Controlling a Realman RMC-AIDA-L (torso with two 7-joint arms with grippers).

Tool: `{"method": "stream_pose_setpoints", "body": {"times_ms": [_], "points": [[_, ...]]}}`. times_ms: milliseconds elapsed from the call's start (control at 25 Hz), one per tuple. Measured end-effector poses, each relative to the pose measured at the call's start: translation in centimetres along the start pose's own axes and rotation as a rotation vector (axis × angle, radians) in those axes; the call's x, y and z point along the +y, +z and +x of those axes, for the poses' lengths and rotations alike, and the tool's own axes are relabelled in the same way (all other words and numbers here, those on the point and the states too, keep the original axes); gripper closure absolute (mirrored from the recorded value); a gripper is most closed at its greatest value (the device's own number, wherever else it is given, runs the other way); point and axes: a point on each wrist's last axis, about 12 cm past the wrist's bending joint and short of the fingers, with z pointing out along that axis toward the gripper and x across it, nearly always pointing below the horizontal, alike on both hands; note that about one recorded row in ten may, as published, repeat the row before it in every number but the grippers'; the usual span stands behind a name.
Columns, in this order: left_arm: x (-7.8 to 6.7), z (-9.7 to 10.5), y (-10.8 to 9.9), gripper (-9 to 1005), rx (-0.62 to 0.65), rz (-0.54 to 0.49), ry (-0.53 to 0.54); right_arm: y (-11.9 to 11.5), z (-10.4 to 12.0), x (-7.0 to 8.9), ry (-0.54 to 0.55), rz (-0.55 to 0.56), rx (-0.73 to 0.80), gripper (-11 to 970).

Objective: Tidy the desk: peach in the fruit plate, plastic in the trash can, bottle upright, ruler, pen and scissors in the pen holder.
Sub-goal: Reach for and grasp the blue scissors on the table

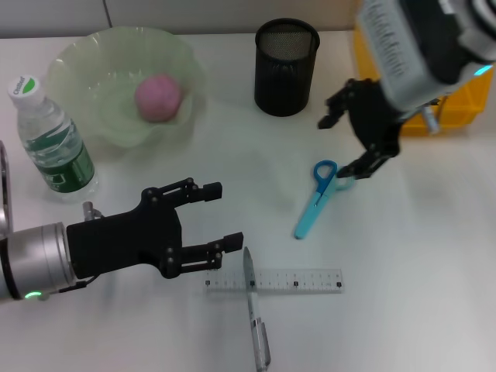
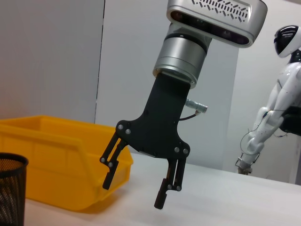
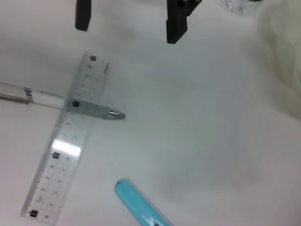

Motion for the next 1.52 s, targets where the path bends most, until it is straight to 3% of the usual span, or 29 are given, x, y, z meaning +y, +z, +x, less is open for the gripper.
{"method": "stream_pose_setpoints", "body": {"times_ms": [240,480,1520], "points": [[-0.1,0.2,-0.4,196,0.007,-0.007,0.005,1.6,-1.5,0.0,-0.077,-0.048,0.057,184],[-0.1,0.2,-0.4,196,0.007,-0.008,-0.002,2.6,-2.7,-0.2,-0.237,-0.108,0.107,184],[-0.3,0.5,-0.4,196,0.006,-0.017,-0.026,4.4,-4.7,0.2,-0.585,-0.188,0.203,184]]}}
